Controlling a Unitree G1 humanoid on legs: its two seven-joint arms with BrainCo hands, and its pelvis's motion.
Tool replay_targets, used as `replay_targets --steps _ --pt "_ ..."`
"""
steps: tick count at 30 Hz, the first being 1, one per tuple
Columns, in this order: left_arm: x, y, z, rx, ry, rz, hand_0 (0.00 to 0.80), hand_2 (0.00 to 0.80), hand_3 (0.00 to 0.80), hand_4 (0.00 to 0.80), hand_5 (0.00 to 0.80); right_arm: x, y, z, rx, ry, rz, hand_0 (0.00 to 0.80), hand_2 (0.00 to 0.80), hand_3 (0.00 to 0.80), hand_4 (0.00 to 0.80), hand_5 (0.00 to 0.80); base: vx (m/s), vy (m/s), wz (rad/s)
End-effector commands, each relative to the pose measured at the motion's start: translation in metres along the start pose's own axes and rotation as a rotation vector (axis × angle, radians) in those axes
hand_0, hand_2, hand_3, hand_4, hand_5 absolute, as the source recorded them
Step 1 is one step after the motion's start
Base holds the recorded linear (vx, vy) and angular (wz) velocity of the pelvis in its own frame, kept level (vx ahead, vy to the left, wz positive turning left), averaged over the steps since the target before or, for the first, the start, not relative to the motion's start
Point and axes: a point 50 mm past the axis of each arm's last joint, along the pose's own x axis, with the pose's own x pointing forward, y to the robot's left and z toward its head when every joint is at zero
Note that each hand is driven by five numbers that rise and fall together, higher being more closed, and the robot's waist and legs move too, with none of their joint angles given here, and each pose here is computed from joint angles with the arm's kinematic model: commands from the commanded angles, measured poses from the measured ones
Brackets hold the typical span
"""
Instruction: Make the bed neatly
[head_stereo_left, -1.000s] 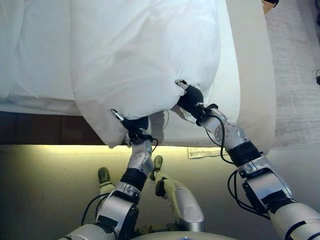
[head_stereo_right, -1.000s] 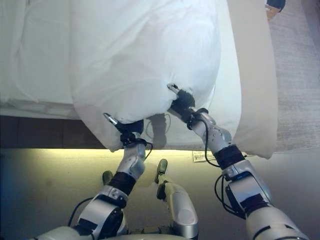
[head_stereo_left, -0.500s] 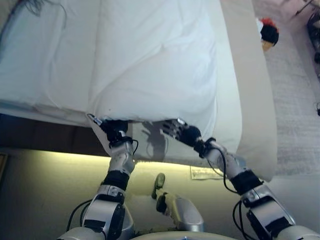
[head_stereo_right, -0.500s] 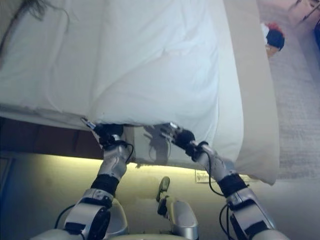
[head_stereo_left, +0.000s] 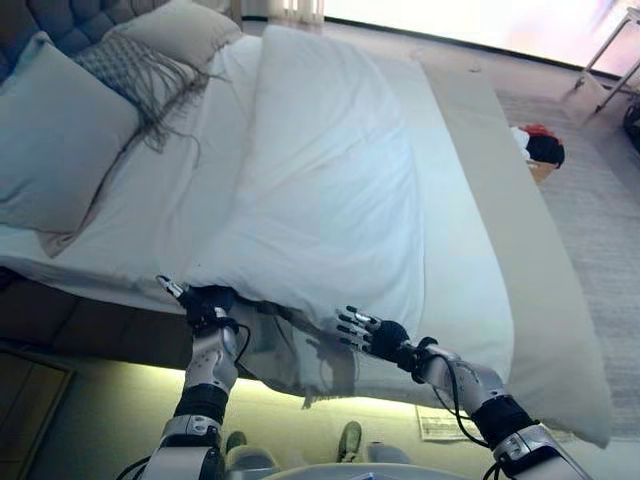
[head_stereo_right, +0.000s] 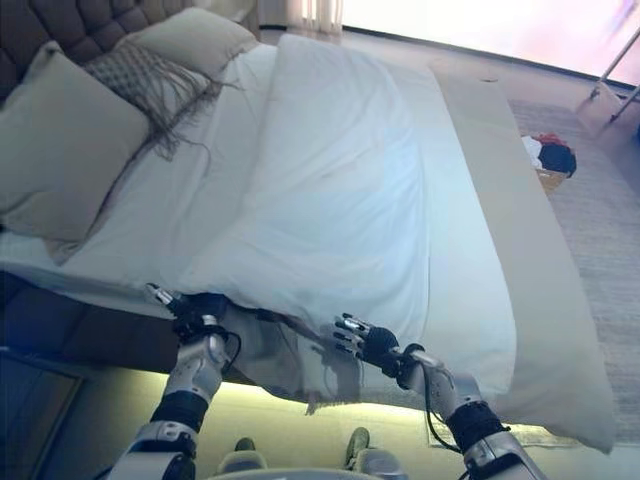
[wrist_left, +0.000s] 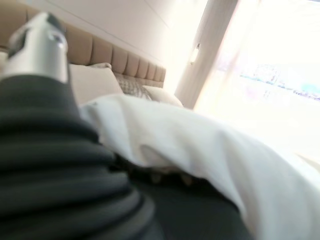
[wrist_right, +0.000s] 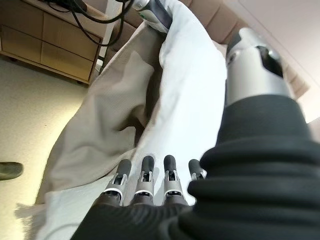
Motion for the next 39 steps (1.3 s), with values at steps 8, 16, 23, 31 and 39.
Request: replay_targets --steps 8,16,23,31,39 --pt "-0.009 -0.028 0.135 0.464 -0.149 0.035 0.000 0.000 0.000 0.000 0.000 -0.014 -0.027 -0.023 0.070 0.043 -0.091 0.000 0.000 0.000 0.000 0.000 -0.005 0.113 0.07" --pt "-0.032 -0.027 0.178 0.442 -0.182 0.027 0.000 0.000 0.000 0.000 0.000 -0.017 -0.036 -0.026 0.053 0.063 -0.124 0.000 0.000 0.000 0.000 0.000 -0.051 0.090 0.06" --pt "-0.040 -0.030 0.187 0.411 -0.178 0.034 0.000 0.000 0.000 0.000 0.000 -0.012 -0.031 -0.023 0.073 0.032 -0.116 0.000 0.000 0.000 0.000 0.000 -0.052 0.008 0.15" --pt "-0.049 -0.045 0.205 0.424 -0.201 -0.017 0.000 0.000 0.000 0.000 0.000 -0.014 -0.037 -0.023 0.083 0.018 -0.141 0.000 0.000 0.000 0.000 0.000 -0.016 0.046 0.13" --pt "-0.040 -0.074 0.211 0.382 -0.230 -0.163 0.000 0.000 0.000 0.000 0.000 -0.021 -0.058 -0.011 0.095 -0.038 -0.245 0.000 0.000 0.000 0.000 0.000 -0.144 0.049 0.08"
